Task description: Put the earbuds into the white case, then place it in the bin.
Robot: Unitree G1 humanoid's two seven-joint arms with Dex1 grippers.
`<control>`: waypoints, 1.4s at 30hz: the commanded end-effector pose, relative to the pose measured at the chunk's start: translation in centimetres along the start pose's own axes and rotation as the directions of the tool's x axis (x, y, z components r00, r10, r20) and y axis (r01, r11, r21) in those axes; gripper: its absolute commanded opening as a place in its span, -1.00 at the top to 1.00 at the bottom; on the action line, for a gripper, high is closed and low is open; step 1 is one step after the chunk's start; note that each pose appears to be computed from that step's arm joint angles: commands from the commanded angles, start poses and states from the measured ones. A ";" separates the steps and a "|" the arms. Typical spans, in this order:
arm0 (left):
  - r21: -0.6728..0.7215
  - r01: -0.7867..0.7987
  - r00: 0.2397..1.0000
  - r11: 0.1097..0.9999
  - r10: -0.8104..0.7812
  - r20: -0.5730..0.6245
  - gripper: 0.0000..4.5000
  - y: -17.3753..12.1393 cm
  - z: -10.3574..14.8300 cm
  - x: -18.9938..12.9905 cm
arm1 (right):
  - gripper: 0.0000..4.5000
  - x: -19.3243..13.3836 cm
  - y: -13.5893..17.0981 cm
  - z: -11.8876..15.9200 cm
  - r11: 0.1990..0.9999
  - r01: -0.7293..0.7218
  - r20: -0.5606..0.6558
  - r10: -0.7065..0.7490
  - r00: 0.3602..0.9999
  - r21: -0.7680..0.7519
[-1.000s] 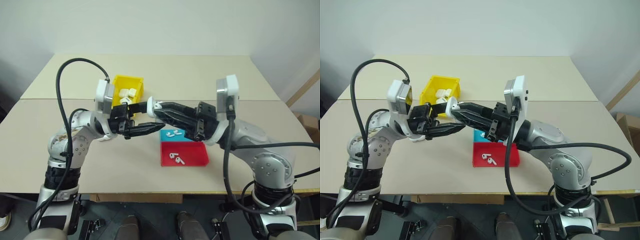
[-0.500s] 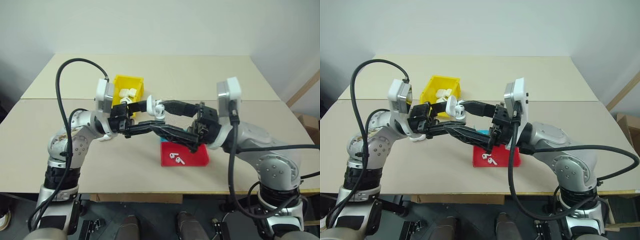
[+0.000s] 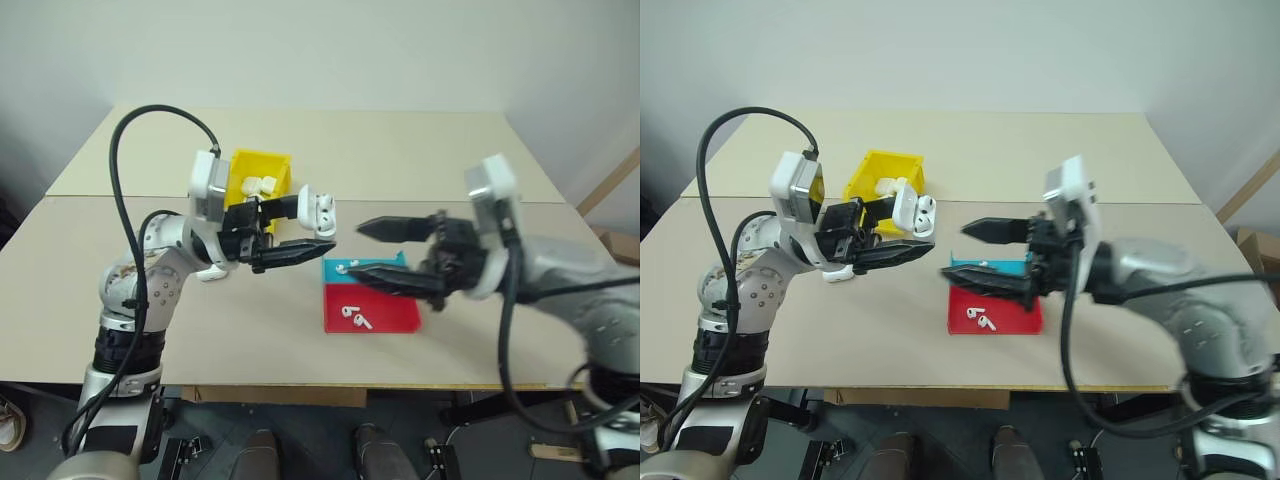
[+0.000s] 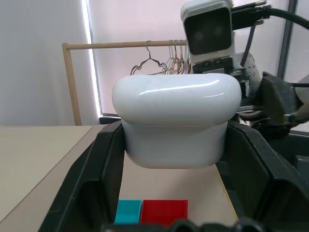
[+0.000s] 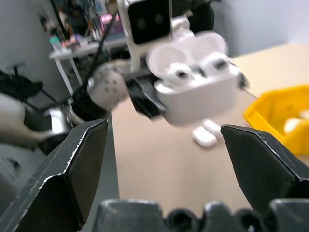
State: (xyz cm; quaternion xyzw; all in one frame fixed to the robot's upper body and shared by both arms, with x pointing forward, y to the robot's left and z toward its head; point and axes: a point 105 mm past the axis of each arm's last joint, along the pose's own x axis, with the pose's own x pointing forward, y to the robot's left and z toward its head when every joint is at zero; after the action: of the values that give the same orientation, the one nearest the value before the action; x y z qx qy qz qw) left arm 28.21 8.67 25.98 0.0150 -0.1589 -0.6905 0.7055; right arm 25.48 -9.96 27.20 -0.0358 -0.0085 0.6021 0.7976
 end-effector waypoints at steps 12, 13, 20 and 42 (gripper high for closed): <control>0.001 0.117 0.993 0.993 -0.117 0.002 -0.24 -0.4 -0.8 1.1 | 0.99 2.9 -4.6 7.7 0.815 -0.270 -0.285 0.135 0.949 -0.513; 0.000 0.122 0.993 0.993 -0.122 0.002 -0.24 -0.4 -0.8 1.1 | 0.99 3.7 -4.6 8.0 0.787 -0.301 -0.308 0.149 0.940 -0.538; 0.012 0.143 0.990 0.990 -0.143 -0.004 -0.24 -0.3 -0.8 1.0 | 0.99 8.1 -3.8 7.9 0.633 -0.471 -0.441 0.221 0.870 -0.614; 0.039 0.070 0.997 0.997 -0.070 -0.013 -0.24 0.4 -0.8 0.2 | 0.99 4.4 -1.8 6.1 0.619 -0.532 -0.463 0.288 0.838 -0.578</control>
State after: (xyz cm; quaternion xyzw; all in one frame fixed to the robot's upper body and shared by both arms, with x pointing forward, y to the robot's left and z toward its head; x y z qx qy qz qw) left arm 29.03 8.07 24.07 0.0279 -0.1393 -0.7183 0.6811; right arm 28.66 -5.40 31.86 -0.4338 -0.0690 0.7170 0.5413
